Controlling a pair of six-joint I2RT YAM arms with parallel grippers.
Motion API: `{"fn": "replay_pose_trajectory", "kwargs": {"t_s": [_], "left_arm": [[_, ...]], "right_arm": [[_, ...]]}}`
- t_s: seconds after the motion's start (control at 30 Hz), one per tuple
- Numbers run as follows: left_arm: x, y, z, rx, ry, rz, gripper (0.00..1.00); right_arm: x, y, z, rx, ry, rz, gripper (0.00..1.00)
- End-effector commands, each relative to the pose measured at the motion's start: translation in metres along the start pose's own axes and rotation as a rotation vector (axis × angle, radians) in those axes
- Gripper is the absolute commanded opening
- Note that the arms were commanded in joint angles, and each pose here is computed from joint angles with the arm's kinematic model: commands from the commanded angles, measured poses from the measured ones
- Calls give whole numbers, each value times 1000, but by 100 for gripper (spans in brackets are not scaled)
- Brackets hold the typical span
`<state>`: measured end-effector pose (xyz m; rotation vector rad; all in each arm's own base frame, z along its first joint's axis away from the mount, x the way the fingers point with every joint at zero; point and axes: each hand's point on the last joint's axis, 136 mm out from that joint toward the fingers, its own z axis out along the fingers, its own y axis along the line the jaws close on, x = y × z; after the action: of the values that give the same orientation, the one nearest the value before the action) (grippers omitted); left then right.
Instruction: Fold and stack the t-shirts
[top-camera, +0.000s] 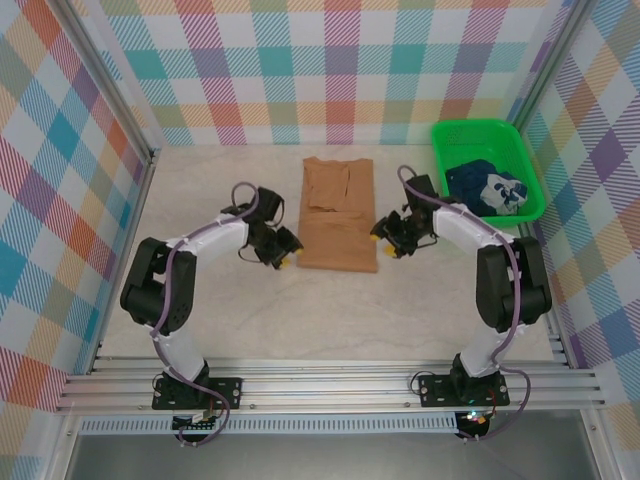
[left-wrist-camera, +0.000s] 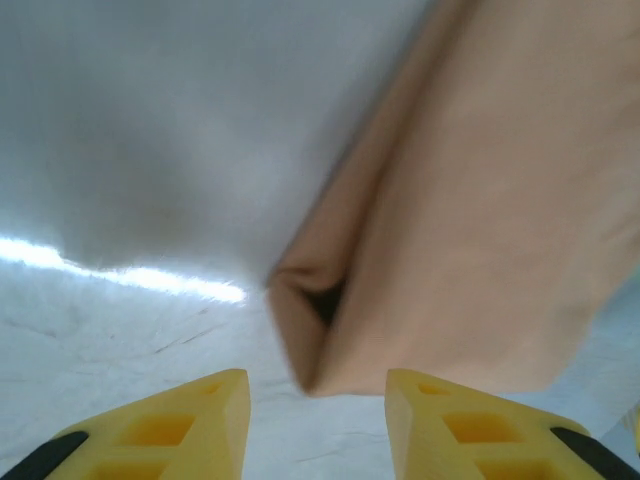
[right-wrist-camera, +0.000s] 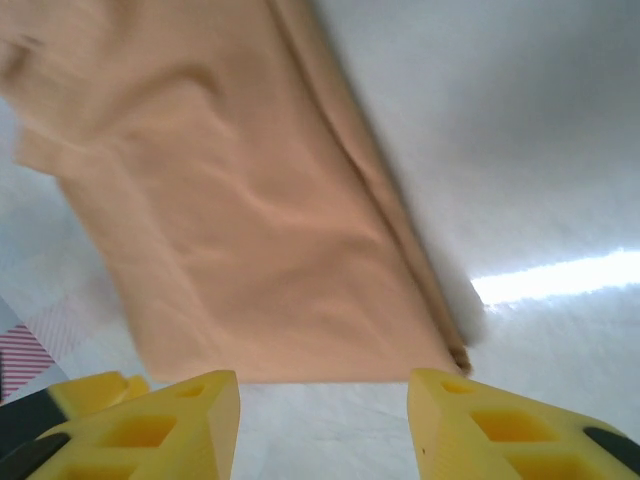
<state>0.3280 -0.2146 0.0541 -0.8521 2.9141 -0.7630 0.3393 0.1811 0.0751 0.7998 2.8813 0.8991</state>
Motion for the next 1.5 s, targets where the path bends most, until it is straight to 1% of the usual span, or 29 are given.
{"fn": "replay_pose_trajectory", "kwargs": {"t_s": [0.0,0.03,0.17,0.3,0.43,0.6,0.7,0.77,0.83,0.87,0.93,1.07,1.2,1.23,1.3,1.37,1.47], "left_arm": [[5,-16,14,92,19,-78,41],[4,-17,17,93,17,-82,40],[2,-9,29,37,11,-83,32],[-5,-3,37,-1,-9,-52,27],[-14,-6,42,-22,-28,-25,19],[-19,-16,41,-1,-42,-15,16],[-20,-22,39,14,-44,-4,12],[-21,-24,38,18,-47,4,9],[-20,-26,36,24,-45,12,5],[-20,-26,35,24,-44,17,4],[-19,-27,32,23,-45,27,4],[-17,-28,28,20,-38,45,0],[-17,-30,28,26,-36,53,0],[-17,-30,28,28,-34,52,0],[-17,-31,28,33,-35,55,0],[-18,-31,27,30,-40,61,0],[-17,-29,23,18,-47,67,0]], "right_arm": [[20,-6,9,-51,65,50,49],[23,-11,12,-46,75,61,49],[30,-24,21,-34,98,85,49],[27,-27,26,-19,97,84,49],[21,-28,31,10,100,84,47],[19,-21,40,13,124,102,41],[26,-18,44,22,128,107,40],[29,-20,50,33,136,131,37],[23,-25,52,65,114,129,32],[18,-25,50,84,89,109,32],[9,-26,48,118,57,75,31],[-1,-20,42,139,16,35,34],[-1,-19,44,123,17,40,34],[-1,-19,48,120,26,44,32],[-1,-19,53,120,33,46,25],[-1,-21,54,136,31,51,10],[4,-25,48,148,16,50,1]]}}
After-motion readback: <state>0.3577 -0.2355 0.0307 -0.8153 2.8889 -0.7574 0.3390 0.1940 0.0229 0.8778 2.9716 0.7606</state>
